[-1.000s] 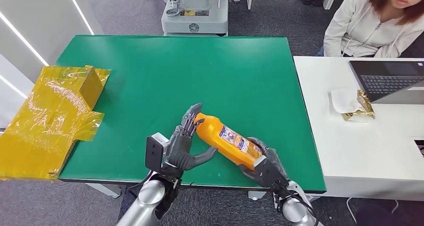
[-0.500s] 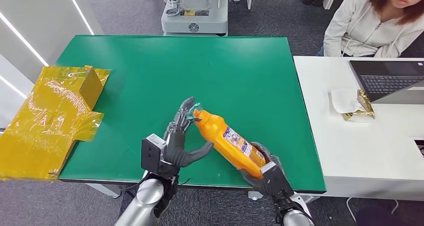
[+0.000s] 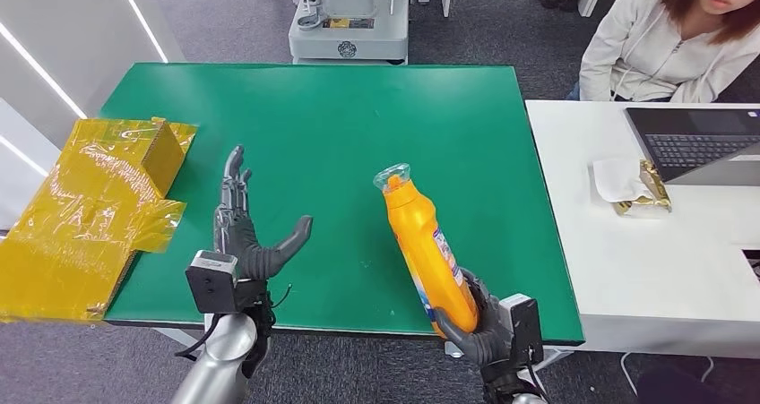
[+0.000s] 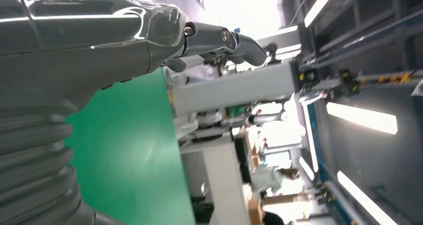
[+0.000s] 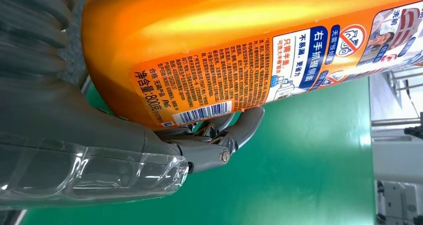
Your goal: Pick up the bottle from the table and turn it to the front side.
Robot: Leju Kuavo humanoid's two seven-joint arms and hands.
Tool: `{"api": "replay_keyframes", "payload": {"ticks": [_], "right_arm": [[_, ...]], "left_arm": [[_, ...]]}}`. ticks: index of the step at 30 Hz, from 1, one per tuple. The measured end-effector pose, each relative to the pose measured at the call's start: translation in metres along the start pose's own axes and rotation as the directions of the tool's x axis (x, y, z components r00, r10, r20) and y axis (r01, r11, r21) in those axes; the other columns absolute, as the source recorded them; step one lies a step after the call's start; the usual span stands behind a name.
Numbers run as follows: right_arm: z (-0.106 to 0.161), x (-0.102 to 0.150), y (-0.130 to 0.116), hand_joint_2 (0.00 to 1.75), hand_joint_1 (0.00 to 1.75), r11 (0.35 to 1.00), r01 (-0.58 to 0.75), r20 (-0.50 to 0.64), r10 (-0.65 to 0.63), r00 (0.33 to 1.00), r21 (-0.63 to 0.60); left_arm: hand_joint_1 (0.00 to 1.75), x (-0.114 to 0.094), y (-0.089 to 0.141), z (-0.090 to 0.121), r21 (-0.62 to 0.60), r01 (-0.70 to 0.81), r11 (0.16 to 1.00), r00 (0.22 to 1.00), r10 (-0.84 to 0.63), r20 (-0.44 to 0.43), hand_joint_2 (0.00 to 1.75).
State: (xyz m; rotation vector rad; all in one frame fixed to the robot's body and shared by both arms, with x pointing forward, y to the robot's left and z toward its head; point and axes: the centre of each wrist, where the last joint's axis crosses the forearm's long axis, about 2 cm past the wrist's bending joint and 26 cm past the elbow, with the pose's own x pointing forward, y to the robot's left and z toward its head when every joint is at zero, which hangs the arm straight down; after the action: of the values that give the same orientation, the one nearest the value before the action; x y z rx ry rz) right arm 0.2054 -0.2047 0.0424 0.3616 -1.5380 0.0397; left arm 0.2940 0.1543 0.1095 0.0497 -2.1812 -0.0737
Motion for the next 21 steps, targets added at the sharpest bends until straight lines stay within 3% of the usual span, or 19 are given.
{"api": "replay_keyframes", "payload": {"ticks": [8, 15, 21], "right_arm": [[0.002, 0.000, 0.004, 1.75, 1.75, 1.000, 0.008, 0.011, -0.008, 1.000, 0.001], [0.000, 0.015, 0.009, 1.75, 1.75, 0.997, -0.073, 0.106, 0.075, 0.992, -0.028], [-0.003, 0.024, 0.009, 1.75, 1.75, 0.995, -0.093, 0.143, 0.095, 0.985, -0.023]], "left_arm": [[0.00, 0.001, 0.007, -0.001, 0.020, -0.012, 1.000, 1.000, 0.011, 0.004, 1.75], [0.00, -0.010, 0.011, 0.011, -0.086, -0.236, 0.968, 0.956, 0.216, -0.199, 1.75], [0.00, -0.018, 0.011, 0.019, -0.115, -0.260, 0.959, 0.940, 0.224, -0.256, 1.75]]}}
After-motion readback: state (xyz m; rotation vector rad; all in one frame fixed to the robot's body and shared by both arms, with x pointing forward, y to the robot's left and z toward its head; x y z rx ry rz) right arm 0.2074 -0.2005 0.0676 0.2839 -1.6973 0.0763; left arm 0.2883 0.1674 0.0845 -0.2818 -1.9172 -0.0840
